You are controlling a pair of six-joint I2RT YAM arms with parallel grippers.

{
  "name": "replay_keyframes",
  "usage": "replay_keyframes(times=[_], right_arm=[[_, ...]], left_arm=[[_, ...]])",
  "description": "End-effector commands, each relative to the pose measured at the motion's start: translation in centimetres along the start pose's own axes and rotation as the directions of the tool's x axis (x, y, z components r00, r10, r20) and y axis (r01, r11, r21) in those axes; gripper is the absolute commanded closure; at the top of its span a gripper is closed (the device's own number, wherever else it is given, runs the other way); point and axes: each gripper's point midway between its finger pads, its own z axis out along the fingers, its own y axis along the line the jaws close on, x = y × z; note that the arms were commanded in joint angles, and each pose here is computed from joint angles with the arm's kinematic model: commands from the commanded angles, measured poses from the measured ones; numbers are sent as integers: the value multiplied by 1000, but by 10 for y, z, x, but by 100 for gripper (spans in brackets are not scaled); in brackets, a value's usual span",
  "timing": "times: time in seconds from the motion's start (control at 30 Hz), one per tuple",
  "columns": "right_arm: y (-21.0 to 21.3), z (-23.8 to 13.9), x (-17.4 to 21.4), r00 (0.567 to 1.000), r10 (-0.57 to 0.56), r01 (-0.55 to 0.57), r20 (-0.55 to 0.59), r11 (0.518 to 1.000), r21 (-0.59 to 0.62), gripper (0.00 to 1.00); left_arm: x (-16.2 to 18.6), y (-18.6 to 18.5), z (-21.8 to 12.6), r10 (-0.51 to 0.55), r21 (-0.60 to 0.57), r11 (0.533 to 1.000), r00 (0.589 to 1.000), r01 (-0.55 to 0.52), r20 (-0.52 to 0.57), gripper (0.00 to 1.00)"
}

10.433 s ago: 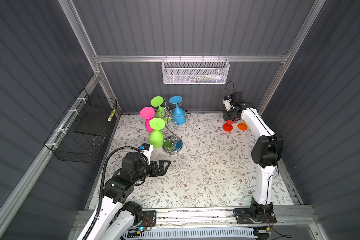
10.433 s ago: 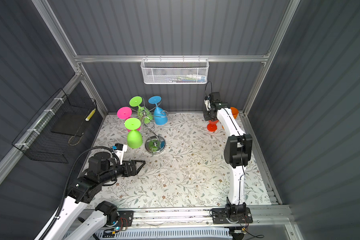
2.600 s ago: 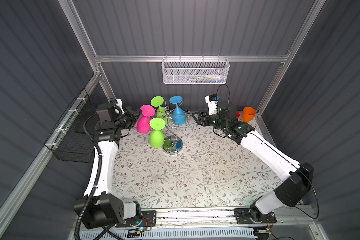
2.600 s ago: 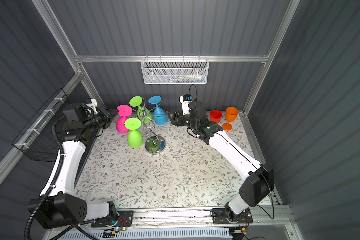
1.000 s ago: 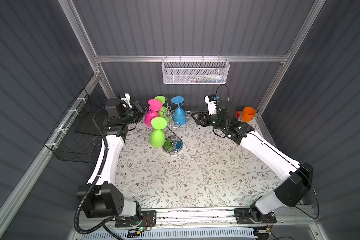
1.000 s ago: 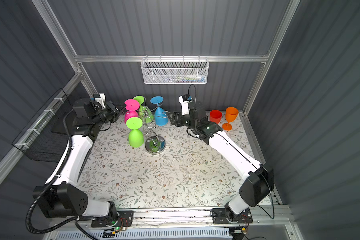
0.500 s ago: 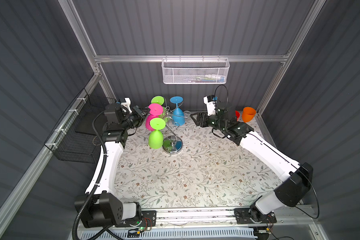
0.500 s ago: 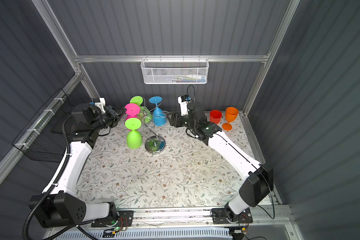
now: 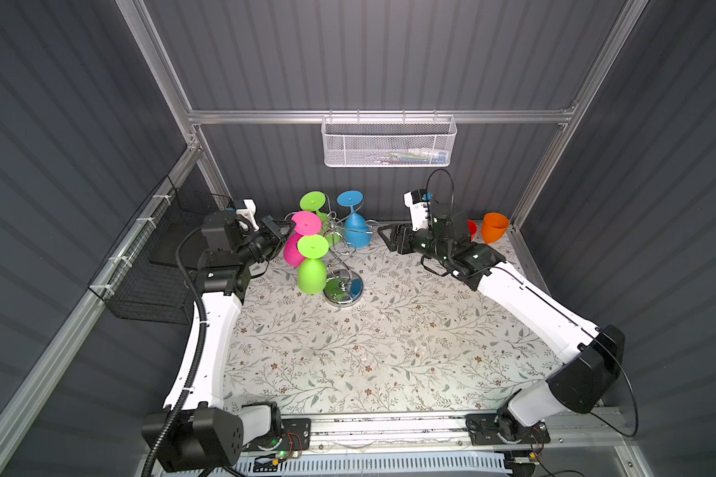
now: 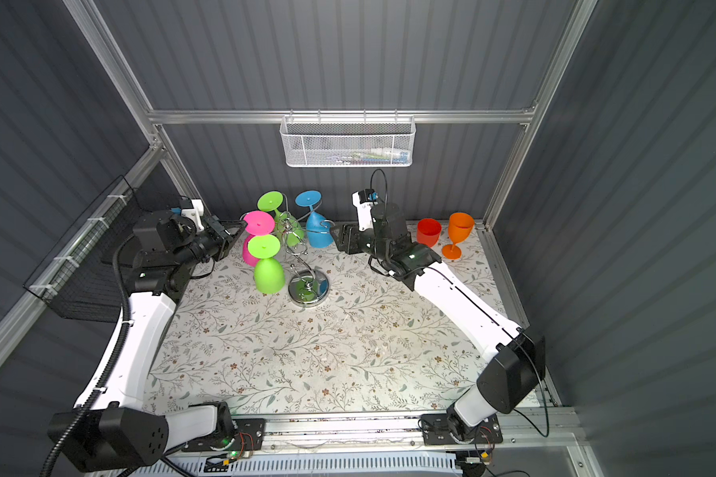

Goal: Take the wine glass off the wine glass rack

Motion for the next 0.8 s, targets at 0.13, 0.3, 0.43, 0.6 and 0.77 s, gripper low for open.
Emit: replay_keyframes(times=[0.13, 0.3, 0.43, 0.6, 0.77], right_arm=[[6, -11, -5, 999, -22, 22, 23, 1000, -5, 33], [5, -12, -5, 999, -24, 24, 24, 1000, -1, 32], [6, -13, -6, 999, -25, 25, 28, 1000, -3, 32], [6, -14, -7, 999, -26, 26, 30, 1000, -3, 32], [7, -14, -6, 999, -26, 26, 28, 1000, -6, 32]], left_arm=[[-11, 9, -16, 16, -66, 998, 998, -12, 59, 100], [-20, 10, -19, 1, -70, 998, 996, 6, 87, 100], [-26, 5, -22, 1, -62, 998, 995, 6, 102, 100], [-30, -1, -28, 5, -59, 998, 993, 3, 121, 100], [-31, -2, -34, 6, -69, 998, 991, 3, 134, 100]])
